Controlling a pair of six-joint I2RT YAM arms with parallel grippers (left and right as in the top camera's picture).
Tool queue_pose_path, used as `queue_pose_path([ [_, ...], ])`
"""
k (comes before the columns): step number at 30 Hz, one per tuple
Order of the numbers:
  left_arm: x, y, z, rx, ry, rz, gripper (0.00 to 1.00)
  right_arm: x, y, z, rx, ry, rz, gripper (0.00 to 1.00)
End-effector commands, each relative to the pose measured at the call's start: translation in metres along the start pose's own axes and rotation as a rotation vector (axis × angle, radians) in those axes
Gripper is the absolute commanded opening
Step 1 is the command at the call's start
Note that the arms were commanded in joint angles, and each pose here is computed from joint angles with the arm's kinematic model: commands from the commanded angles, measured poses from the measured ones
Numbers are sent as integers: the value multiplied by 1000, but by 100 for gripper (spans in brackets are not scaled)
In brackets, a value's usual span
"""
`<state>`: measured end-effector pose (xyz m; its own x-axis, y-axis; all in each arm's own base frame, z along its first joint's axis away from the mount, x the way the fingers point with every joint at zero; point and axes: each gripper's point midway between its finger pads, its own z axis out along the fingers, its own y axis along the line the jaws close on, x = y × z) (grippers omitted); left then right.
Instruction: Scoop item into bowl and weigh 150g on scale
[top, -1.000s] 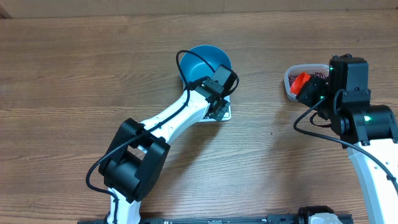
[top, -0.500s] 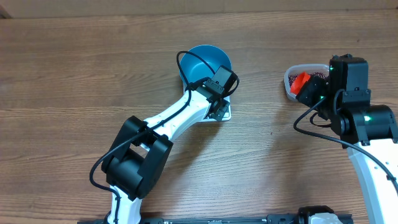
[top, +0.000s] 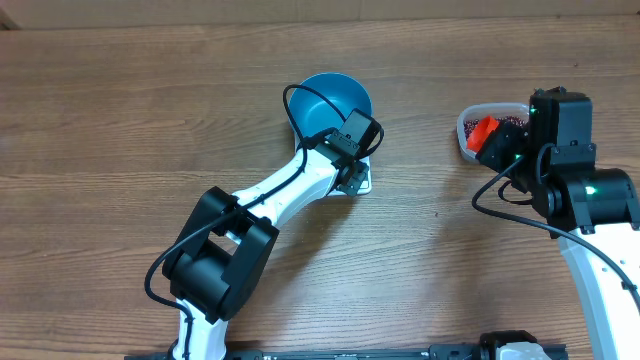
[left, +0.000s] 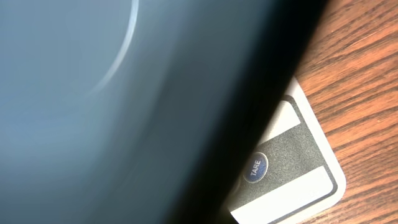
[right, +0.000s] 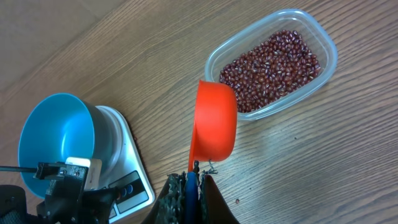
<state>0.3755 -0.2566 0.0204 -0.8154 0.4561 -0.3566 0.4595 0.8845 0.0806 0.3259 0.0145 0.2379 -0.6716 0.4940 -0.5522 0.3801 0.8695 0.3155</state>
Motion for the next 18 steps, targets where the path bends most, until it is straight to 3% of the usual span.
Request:
queue_pose_path([
  [1,20,4,13,-18,53,-11,4,-13,4,-13,-18,-49,7,4],
  [18,20,2,13,-11,56,12,4,-13,4,-13,-18,-49,7,4],
])
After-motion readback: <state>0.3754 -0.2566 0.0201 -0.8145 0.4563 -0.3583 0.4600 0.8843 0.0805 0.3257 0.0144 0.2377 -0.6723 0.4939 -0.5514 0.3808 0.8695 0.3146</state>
